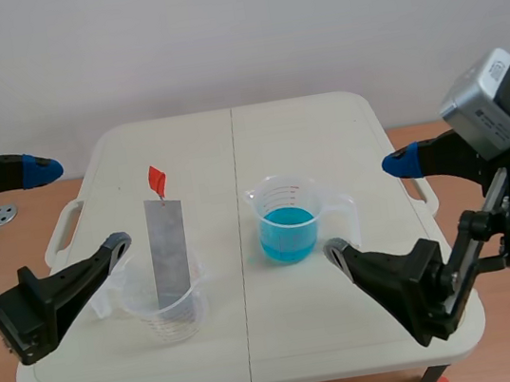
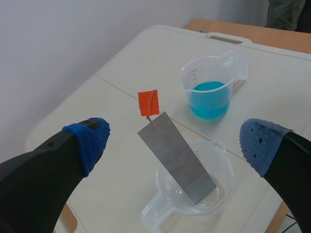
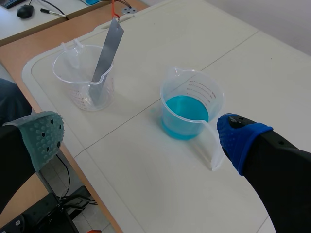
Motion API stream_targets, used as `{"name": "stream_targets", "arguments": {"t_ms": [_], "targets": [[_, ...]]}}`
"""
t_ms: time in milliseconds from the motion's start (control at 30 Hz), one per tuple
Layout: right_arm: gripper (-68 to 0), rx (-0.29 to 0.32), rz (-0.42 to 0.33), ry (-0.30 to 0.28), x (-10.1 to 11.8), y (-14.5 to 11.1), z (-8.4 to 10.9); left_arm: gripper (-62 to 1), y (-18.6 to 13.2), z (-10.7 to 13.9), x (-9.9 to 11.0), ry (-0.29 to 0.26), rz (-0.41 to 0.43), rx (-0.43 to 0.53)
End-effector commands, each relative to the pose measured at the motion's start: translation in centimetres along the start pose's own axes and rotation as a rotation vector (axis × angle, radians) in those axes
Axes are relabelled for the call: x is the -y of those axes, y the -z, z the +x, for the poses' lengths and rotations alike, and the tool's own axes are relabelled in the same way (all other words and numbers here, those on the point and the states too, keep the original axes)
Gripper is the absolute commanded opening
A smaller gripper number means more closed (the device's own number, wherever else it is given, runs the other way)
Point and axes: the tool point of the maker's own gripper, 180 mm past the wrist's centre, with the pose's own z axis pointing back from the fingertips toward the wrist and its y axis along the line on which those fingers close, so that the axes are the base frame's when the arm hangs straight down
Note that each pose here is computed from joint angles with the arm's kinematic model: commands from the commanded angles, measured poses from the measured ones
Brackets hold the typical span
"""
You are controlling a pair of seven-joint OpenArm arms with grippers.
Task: Hold the metal plate by the orange handle, dip it into the blue solution, take it out and point at it, then put the plate back in the beaker on the left.
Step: 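Return to the home posture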
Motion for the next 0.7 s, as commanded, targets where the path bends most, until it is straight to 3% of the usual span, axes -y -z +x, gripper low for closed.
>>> {"name": "stream_targets", "arguments": {"t_ms": [0, 667], "targets": [[-1.2, 0.046, 0.013, -0.003, -0.24, 0.05, 1.26, -3.5, 0.06, 1.11, -0.08, -0.001, 0.004, 0.038], [-1.2, 0.053, 0.013, 0.001, -0.25, 0.07, 1.37, -3.5, 0.07, 0.82, -0.08, -0.001, 0.005, 0.022]]}}
